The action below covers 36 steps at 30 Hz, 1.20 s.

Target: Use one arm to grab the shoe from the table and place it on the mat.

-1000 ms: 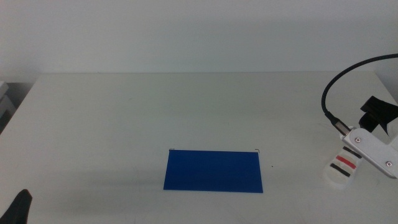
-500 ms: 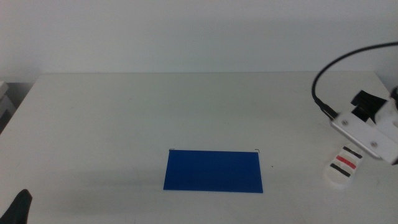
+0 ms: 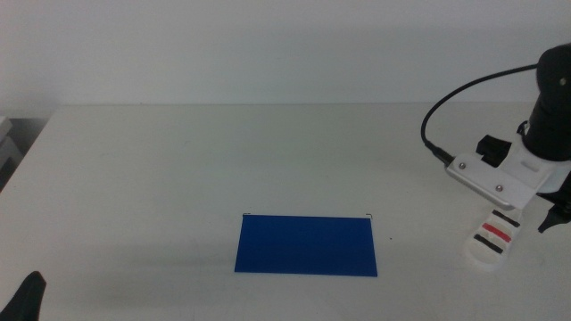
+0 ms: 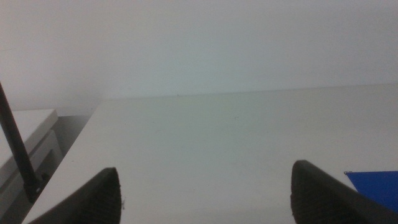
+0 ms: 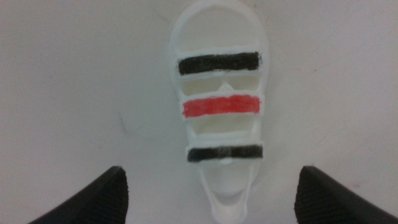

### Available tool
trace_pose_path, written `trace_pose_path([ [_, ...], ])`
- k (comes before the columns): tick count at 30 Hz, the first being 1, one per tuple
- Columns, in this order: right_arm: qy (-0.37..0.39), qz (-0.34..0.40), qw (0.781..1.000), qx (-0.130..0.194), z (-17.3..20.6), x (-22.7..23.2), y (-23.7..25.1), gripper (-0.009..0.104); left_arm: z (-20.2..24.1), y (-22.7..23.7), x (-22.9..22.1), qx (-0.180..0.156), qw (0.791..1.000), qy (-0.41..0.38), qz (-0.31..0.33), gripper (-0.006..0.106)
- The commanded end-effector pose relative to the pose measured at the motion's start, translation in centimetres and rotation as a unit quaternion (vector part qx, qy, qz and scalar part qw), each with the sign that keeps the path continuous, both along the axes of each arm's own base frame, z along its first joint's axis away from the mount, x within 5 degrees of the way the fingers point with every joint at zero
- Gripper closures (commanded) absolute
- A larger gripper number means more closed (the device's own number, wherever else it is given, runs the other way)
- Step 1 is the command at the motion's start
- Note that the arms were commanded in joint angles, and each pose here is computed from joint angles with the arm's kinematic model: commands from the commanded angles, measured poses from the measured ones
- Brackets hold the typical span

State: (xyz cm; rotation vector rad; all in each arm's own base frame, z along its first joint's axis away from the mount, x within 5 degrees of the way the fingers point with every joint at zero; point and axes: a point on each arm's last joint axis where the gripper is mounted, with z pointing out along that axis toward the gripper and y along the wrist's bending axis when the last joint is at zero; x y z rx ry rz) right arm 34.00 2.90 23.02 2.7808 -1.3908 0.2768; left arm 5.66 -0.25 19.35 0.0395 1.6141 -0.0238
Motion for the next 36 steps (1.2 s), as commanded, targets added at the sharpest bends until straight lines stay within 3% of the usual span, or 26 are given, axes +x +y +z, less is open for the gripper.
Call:
trace_pose_path([
  [1,-0.038,-0.001,0.999,-0.005,1.6,0.4,-0.5,0.003,0.6,0.0,0.0,-0.009,0.999,-0.042,0.0,0.007],
  [14,0.002,-0.012,1.0,-0.006,-1.9,1.6,-0.4,0.003,0.6,0.0,0.0,-0.009,0.999,-0.042,0.0,0.007],
  [29,-0.003,0.013,1.0,-0.006,-3.7,2.6,-0.2,0.004,0.6,0.0,0.0,-0.009,0.999,-0.042,0.0,0.007],
  [32,-0.002,0.013,1.0,-0.006,-3.7,2.6,-0.2,0.008,0.6,0.0,0.0,-0.009,0.999,-0.042,0.0,0.007],
  [36,0.002,0.011,1.0,0.005,-3.8,2.6,0.0,0.024,0.6,0.0,0.0,-0.009,0.999,-0.042,0.0,0.007],
])
